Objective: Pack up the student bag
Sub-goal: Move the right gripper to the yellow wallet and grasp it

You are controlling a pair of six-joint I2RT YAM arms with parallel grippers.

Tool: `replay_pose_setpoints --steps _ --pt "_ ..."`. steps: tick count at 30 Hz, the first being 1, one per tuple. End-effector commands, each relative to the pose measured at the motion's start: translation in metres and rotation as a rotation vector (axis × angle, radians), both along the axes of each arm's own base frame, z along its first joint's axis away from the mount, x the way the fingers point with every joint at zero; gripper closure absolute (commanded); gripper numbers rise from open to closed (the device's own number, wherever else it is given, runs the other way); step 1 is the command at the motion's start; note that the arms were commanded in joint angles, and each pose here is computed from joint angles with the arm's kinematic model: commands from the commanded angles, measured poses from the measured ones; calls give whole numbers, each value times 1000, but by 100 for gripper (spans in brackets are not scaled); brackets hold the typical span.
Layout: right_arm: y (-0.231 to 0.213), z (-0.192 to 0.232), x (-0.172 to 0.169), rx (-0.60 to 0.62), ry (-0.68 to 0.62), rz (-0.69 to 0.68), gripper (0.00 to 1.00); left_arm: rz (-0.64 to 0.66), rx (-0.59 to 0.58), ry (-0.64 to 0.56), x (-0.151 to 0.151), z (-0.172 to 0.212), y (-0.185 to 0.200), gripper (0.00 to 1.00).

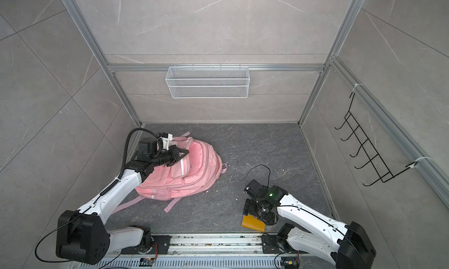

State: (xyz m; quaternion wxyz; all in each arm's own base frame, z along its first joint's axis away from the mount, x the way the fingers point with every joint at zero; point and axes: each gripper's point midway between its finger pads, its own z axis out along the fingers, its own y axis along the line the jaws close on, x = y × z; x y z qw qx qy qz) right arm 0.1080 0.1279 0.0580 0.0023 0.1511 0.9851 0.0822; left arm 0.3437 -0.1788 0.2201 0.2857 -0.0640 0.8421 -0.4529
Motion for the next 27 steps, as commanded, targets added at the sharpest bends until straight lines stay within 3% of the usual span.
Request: replay_pose_setpoints --steps 1,2,4,7,9,14,19,21,23,25,27 --pt "-13 -16 -9 -56 45 -77 7 -55 46 -59 1 11 -9 100" --pt "-13 -20 -11 -51 56 -96 7 -60 92 -35 -2 2 -9 96" --pt "-13 -25 -14 -37 64 -131 7 -74 185 -1 -8 -12 -10 70" --pt "-13 -27 -13 -25 54 -160 8 -106 260 -20 -16 -12 -17 41" --pt "-11 -30 -12 -28 58 -160 8 -163 306 -44 -25 -7 -28 32" --pt "7 -35 5 10 34 -144 13 -419 420 -29 -83 -17 -67 31" --pt "28 -40 24 32 26 -90 26 -476 299 -38 -115 -14 -83 38" --pt "35 -40 33 41 11 -78 34 -504 279 -59 -121 -9 -89 46" --pt "41 -40 44 58 -3 -73 49 -538 294 -67 -125 -10 -92 53" --pt "46 -41 56 75 -8 -68 62 -564 307 -62 -128 -12 -95 53" --pt "51 -42 71 86 -14 -70 66 -584 297 -52 -131 -15 -97 50"
